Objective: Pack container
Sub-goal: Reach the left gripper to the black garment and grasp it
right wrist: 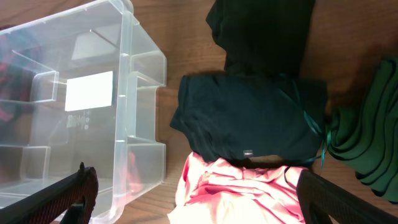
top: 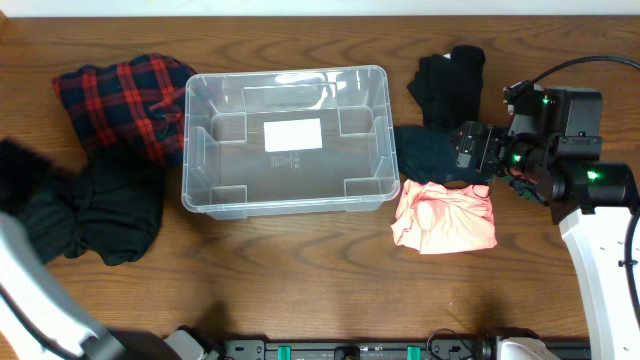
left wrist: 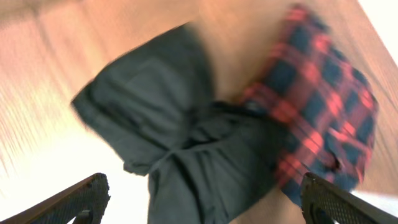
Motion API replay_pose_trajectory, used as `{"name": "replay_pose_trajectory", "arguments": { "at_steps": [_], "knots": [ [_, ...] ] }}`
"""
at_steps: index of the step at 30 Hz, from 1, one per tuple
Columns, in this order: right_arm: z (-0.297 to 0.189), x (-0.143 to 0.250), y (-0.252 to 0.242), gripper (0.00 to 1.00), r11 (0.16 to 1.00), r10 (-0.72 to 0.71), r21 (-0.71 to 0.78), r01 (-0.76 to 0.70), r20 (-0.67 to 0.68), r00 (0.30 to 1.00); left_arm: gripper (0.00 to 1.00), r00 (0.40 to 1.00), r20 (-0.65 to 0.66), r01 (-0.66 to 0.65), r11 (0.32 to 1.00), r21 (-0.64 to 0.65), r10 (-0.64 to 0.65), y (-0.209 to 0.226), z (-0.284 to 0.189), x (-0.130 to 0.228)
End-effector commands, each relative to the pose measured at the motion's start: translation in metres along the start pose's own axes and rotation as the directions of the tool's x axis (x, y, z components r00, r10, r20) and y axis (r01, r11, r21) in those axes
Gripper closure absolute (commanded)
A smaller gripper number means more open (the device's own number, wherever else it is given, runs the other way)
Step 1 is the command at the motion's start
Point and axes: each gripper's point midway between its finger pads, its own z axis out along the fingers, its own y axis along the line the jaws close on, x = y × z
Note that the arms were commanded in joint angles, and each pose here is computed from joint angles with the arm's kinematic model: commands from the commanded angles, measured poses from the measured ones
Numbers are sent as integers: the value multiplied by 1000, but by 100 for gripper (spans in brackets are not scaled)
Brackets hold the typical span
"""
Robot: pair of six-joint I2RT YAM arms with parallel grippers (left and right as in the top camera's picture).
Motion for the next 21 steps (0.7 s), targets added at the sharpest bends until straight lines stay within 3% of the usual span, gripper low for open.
{"name": "replay_pose_trajectory", "arguments": {
  "at_steps": [1,7,11,21],
  "knots": [
    [-4,-6,-1,1,1000,13,4,-13,17,1000,2,980,-91,184,981,66,-178,26,16,-3],
    [-4,-6,-1,1,1000,13,4,-13,17,1000,2,934,-241,286,956,60,-264,79,56,11],
    [-4,-6,-1,1,1000,13,4,-13,17,1000,2,906,-345,307,941,141,-244,84,81,26],
    [-4,-6,-1,1,1000,13,4,-13,17,1000,2,838,-497,321,940,114,-226,104,147,65]
  ]
}}
